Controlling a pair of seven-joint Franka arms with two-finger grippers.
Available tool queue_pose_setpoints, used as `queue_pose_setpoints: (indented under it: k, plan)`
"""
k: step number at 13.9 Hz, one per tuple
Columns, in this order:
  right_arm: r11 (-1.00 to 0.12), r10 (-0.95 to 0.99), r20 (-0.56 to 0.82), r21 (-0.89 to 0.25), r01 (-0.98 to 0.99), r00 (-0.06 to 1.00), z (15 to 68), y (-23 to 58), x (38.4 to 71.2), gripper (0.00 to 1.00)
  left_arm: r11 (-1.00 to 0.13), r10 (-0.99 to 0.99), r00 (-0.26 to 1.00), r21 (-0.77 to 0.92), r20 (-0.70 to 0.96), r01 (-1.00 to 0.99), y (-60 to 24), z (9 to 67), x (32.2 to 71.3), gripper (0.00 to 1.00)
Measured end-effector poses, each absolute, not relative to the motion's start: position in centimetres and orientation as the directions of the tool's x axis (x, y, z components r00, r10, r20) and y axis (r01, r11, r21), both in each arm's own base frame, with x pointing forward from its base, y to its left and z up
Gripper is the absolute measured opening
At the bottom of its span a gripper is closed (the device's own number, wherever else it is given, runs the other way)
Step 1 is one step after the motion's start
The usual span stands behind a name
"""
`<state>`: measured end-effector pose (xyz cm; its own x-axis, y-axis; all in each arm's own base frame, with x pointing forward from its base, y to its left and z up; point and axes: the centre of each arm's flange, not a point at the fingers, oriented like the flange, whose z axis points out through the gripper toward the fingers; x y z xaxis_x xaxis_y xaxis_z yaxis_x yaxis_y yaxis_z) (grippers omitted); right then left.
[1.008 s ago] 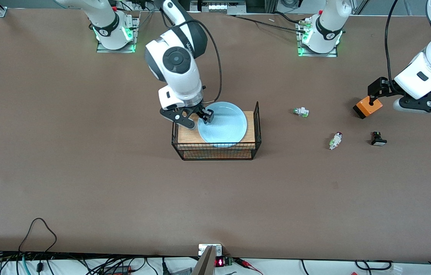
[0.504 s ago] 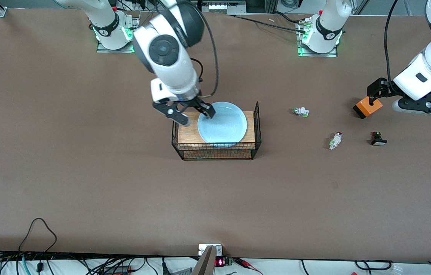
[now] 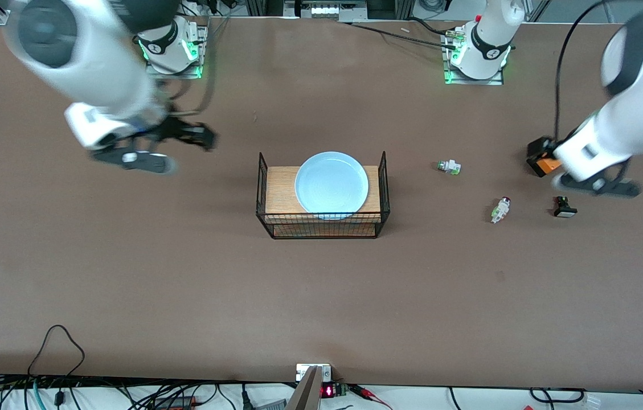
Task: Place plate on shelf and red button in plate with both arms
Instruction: 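Withdraw the right gripper while the left gripper grasps the white-green switch, then carry the white-green switch with the left gripper over the plate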
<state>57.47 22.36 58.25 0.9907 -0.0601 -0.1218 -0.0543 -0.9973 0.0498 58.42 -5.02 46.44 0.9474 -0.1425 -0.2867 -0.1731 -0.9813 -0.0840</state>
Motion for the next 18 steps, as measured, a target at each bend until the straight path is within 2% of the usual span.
queue_pose_setpoints:
  k: [2, 4, 9, 14, 18]
  plan:
    - [-0.991, 0.097, -0.110, 0.077, 0.105, 0.989, 59.2, 17.4, 58.7, 1.00, -0.977, -0.164, 0.926, -0.072, -0.341, -0.200, -4.6, 40.3, 60.2, 1.00]
    - [-0.981, 0.170, -0.114, 0.076, 0.179, 0.979, 59.5, 13.0, 59.7, 1.00, -0.967, -0.215, 0.911, -0.051, -0.352, -0.248, -3.9, 34.8, 61.6, 1.00]
    - [-0.985, 0.153, -0.124, 0.059, 0.161, 0.980, 59.4, 1.5, 60.9, 1.00, -0.956, -0.265, 0.917, -0.040, -0.298, -0.290, -3.4, 24.3, 60.6, 1.00]
    - [-0.979, 0.170, -0.169, 0.086, 0.187, 0.971, 57.2, 0.1, 58.9, 1.00, -0.924, -0.364, 0.890, -0.013, -0.274, -0.382, -3.3, 19.1, 58.7, 1.00]
    - [-0.978, 0.181, -0.123, 0.084, 0.192, 0.976, 56.7, 0.3, 58.6, 1.00, -0.896, -0.430, 0.862, 0.010, -0.269, -0.444, -1.8, 17.0, 58.6, 0.96]
